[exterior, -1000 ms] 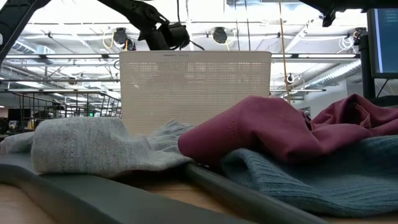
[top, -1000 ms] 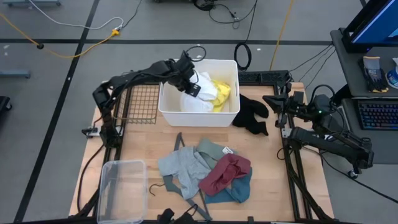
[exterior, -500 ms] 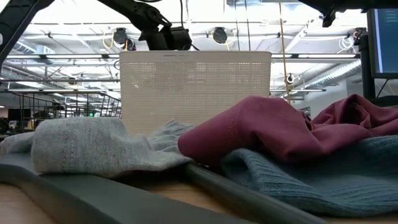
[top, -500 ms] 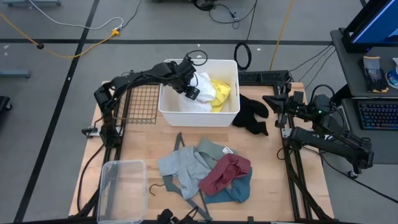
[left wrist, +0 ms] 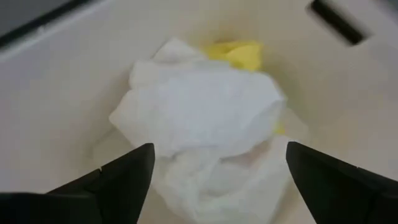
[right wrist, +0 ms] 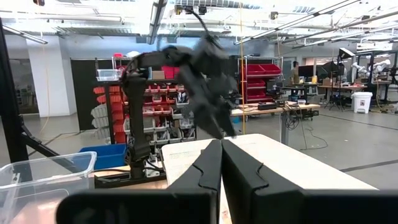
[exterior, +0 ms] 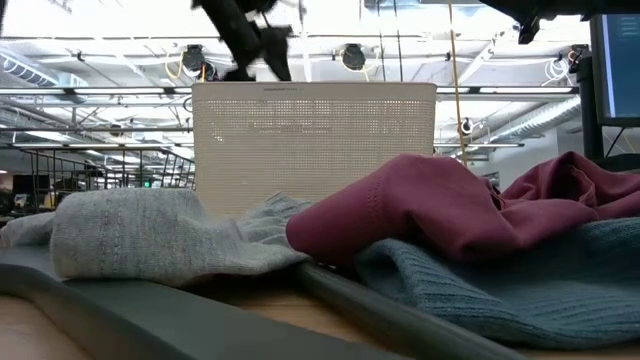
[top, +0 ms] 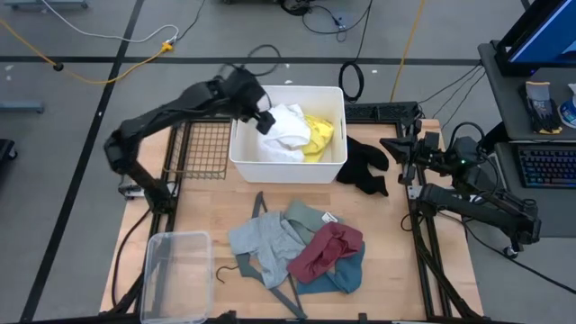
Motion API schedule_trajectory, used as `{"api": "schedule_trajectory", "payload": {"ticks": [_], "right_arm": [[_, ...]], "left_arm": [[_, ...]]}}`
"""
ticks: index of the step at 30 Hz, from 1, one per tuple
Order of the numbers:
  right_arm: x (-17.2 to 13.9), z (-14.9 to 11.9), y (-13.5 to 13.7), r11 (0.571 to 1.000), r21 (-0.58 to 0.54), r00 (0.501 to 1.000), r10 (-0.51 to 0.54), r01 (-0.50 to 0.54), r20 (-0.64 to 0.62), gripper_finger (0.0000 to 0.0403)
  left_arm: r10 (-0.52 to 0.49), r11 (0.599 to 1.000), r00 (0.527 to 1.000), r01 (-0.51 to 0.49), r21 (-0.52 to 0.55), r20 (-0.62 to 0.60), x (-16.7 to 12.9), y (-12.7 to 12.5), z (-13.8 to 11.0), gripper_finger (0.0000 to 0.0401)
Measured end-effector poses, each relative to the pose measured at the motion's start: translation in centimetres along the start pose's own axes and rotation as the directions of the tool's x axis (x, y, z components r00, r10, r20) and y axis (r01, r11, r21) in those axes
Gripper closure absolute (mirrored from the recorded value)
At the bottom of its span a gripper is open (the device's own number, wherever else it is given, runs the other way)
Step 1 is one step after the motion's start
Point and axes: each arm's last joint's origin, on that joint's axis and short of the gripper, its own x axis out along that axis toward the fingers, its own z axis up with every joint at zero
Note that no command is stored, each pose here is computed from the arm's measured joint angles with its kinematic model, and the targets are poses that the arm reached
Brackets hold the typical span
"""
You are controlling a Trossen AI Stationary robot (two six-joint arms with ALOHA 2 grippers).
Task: Pick & Place Cloths
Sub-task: Put the gray pants into the gold wire basket
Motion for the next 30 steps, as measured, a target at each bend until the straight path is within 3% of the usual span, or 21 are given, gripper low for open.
{"api": "schedule_trajectory", "payload": {"ticks": [8, 14, 20, 30], "right_arm": [[0.0, 0.0, 0.0, 1.000, -0.001, 1.000, 0.000, 0.000, 0.000, 0.0399], [0.0, 0.0, 0.0, 1.000, -0.002, 1.000, 0.000, 0.000, 0.000, 0.0399], [0.0, 0.0, 0.0, 1.000, 0.000, 1.000, 0.000, 0.000, -0.001, 0.0399], [0.0, -0.2, 0.0, 1.000, 0.003, 1.000, -0.002, 0.002, -0.016, 0.0399]], "left_arm": [[-0.173, 0.976, 0.978, 0.154, 0.154, 0.115, -7.3, -5.7, -2.3, 0.0025], [-0.213, 0.924, 0.973, 0.172, 0.342, 0.087, -8.9, -11.2, -5.7, 0.0025], [-0.199, 0.895, 0.979, 0.166, 0.415, 0.038, -7.9, -15.5, -8.6, 0.0025], [-0.147, 0.879, 0.983, 0.179, 0.442, -0.106, -4.2, -19.8, -12.5, 0.0025]]}}
